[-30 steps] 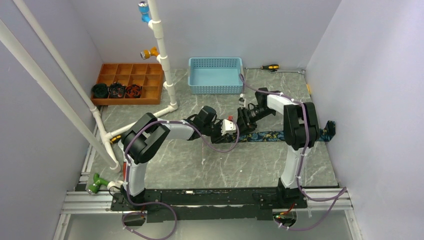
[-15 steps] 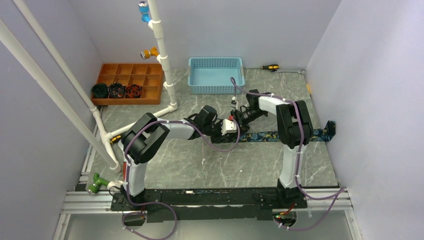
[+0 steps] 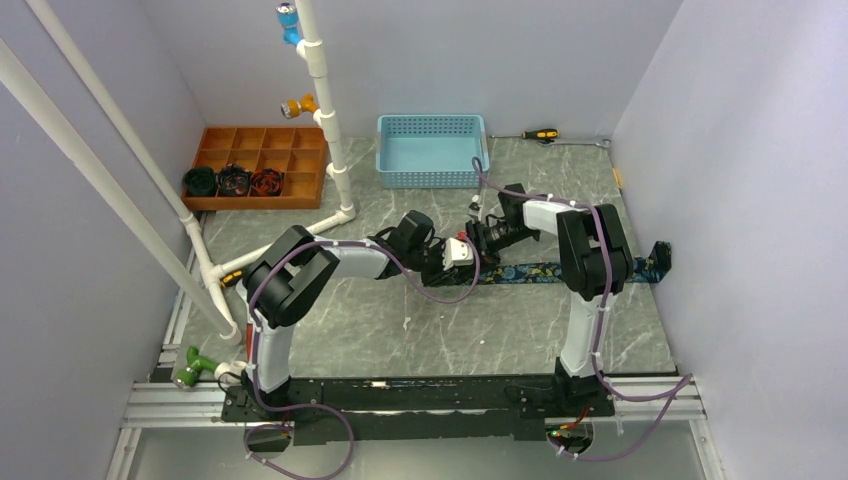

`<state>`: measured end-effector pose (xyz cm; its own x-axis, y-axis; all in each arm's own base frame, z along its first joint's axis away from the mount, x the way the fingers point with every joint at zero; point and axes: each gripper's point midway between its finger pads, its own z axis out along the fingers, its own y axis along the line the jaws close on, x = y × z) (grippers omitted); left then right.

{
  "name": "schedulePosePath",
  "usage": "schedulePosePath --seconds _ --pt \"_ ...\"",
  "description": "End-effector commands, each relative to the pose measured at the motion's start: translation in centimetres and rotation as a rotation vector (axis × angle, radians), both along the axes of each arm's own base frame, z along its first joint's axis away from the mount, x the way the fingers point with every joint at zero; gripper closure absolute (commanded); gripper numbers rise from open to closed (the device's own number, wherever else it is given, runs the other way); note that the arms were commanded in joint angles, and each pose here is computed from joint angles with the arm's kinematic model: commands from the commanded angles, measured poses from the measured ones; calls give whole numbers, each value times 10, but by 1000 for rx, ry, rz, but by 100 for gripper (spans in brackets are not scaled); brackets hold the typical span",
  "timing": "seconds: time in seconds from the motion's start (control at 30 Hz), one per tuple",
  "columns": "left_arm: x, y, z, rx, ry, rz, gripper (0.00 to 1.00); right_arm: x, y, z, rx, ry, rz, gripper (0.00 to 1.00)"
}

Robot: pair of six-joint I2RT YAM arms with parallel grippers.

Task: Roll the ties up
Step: Roll the tie at the center of the board.

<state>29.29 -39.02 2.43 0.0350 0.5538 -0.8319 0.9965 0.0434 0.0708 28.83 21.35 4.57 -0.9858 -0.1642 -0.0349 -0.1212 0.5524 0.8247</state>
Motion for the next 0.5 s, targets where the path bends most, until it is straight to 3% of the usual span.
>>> schedulePosePath --seconds 0.0,0.13,0.23,0.3,0.4,0.47 --pt "-22 39 -55 201 122 45 67 16 7 18 65 -78 -40 59" --pt "-23 40 -55 203 124 42 67 19 11 24 97 -106 -59 55" --pt "-24 42 -57 209 124 40 67 16 11 18 85 -92 -63 59" --pt "-25 42 -58 211 124 39 67 15 9 11 68 -79 -68 69" --pt "-26 43 -57 209 127 37 66 17 5 2 24 -89 -79 95" --pt "-27 43 -57 208 133 41 65 15 0 -4 -4 -86 -74 100"
